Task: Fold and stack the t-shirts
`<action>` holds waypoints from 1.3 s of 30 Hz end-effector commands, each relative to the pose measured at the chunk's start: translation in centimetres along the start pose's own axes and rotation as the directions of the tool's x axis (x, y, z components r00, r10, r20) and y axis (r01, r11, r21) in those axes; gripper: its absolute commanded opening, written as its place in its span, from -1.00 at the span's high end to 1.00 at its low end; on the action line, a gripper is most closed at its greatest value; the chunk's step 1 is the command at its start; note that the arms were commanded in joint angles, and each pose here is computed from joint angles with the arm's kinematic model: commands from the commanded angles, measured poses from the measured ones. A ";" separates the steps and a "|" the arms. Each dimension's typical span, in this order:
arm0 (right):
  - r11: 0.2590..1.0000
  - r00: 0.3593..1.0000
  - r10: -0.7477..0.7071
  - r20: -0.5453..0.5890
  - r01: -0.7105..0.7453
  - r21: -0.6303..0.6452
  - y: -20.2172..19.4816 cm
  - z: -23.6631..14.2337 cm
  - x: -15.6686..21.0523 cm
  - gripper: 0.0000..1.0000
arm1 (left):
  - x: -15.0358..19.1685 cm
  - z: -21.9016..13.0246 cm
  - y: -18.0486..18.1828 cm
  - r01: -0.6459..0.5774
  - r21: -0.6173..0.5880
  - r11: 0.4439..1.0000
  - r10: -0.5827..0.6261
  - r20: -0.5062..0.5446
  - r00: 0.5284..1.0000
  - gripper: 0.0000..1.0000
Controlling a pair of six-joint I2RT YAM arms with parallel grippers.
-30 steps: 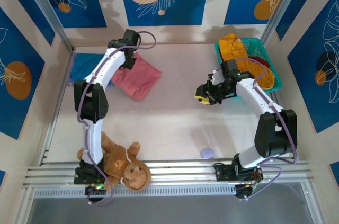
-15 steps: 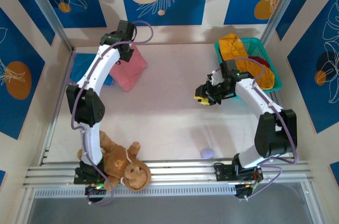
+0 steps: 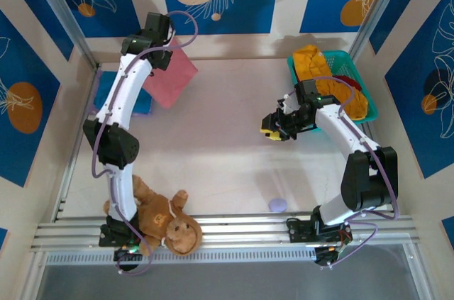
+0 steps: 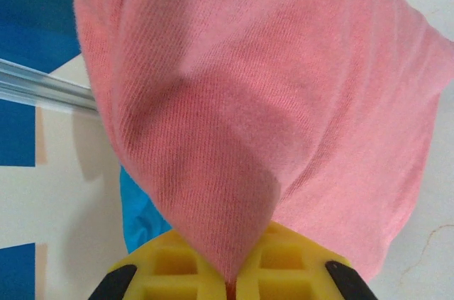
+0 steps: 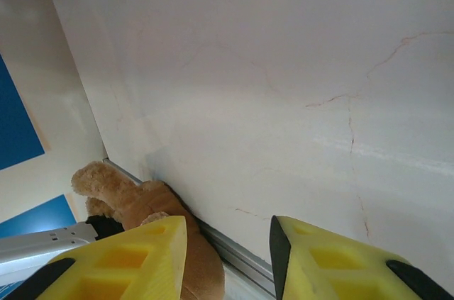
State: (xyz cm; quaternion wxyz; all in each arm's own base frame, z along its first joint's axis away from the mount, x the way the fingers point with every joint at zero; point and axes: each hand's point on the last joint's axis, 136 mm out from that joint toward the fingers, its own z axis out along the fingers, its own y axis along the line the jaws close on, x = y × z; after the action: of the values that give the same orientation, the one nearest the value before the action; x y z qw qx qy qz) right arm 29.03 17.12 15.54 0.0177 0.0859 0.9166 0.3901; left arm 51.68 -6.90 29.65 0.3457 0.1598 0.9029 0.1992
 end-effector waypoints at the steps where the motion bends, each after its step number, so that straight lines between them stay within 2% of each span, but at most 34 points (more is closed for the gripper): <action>1: 1.000 1.000 -0.021 0.006 0.021 -0.006 0.6 -0.8 0.2 0.24 | -0.2 -0.1 1.6 0.012 -0.019 1.000 -0.012 0.004 1.000 1.00; 20: 1.000 1.000 -0.017 -0.004 0.017 0.002 0.6 -0.5 0.1 0.24 | 1.3 -0.3 6.6 0.148 -0.061 0.987 -0.149 -0.010 0.989 1.00; 39: 1.000 1.000 -0.023 0.006 0.023 0.002 0.8 -0.9 -0.1 0.24 | 4.1 3.4 8.3 0.319 -0.055 0.946 -0.323 -0.091 0.942 1.00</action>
State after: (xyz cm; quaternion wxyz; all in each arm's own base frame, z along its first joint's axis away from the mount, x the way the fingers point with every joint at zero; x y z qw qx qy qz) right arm 29.07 17.04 15.85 0.0192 0.0836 0.9182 0.3868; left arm 51.45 2.24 28.47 0.3134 0.0239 0.9319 0.1812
